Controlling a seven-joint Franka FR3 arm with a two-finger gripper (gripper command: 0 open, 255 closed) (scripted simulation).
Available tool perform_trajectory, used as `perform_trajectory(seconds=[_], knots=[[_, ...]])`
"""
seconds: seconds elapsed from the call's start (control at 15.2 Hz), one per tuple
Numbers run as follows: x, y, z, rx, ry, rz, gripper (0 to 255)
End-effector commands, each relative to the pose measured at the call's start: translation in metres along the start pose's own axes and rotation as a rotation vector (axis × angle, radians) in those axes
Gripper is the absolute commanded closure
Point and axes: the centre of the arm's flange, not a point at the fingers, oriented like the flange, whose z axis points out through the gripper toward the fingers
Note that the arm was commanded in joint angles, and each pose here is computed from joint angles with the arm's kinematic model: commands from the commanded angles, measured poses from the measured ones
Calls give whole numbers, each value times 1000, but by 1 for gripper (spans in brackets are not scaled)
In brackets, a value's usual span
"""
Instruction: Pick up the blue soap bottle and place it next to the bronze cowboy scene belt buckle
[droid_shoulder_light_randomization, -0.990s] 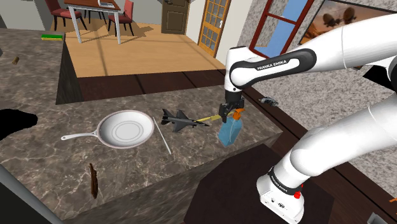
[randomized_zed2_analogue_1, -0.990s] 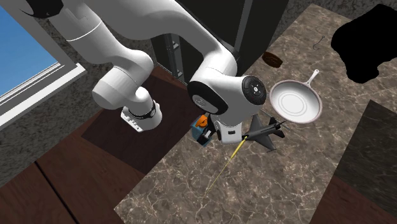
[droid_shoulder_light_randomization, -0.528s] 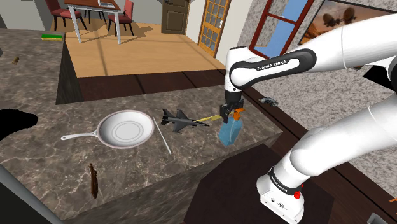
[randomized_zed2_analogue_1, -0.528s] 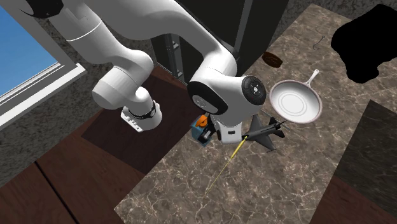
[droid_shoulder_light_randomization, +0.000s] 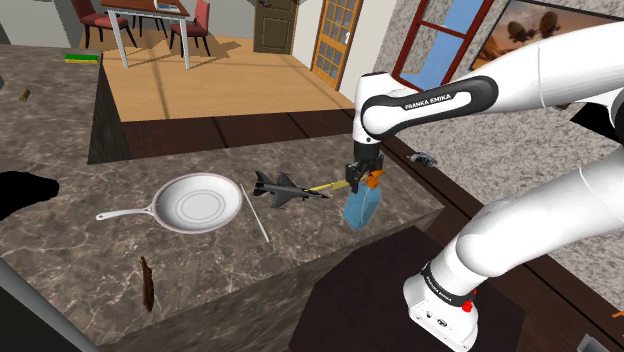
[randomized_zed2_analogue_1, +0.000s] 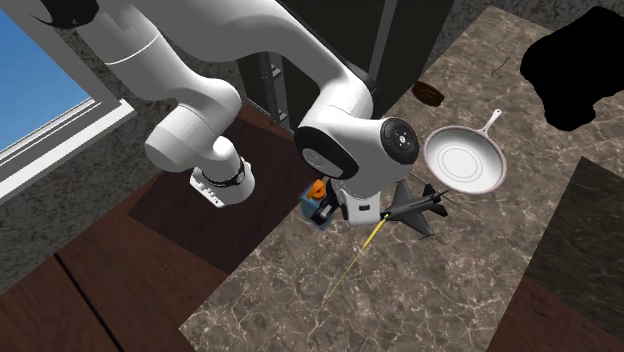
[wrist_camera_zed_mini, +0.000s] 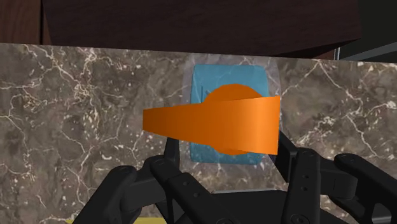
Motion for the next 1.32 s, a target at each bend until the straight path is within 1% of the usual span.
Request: perform_trajectory(seconds=[0.0,1.25], knots=[[-2,1,-8,0,-1,0,255],[-29,9,-104,0,-1,0,255]])
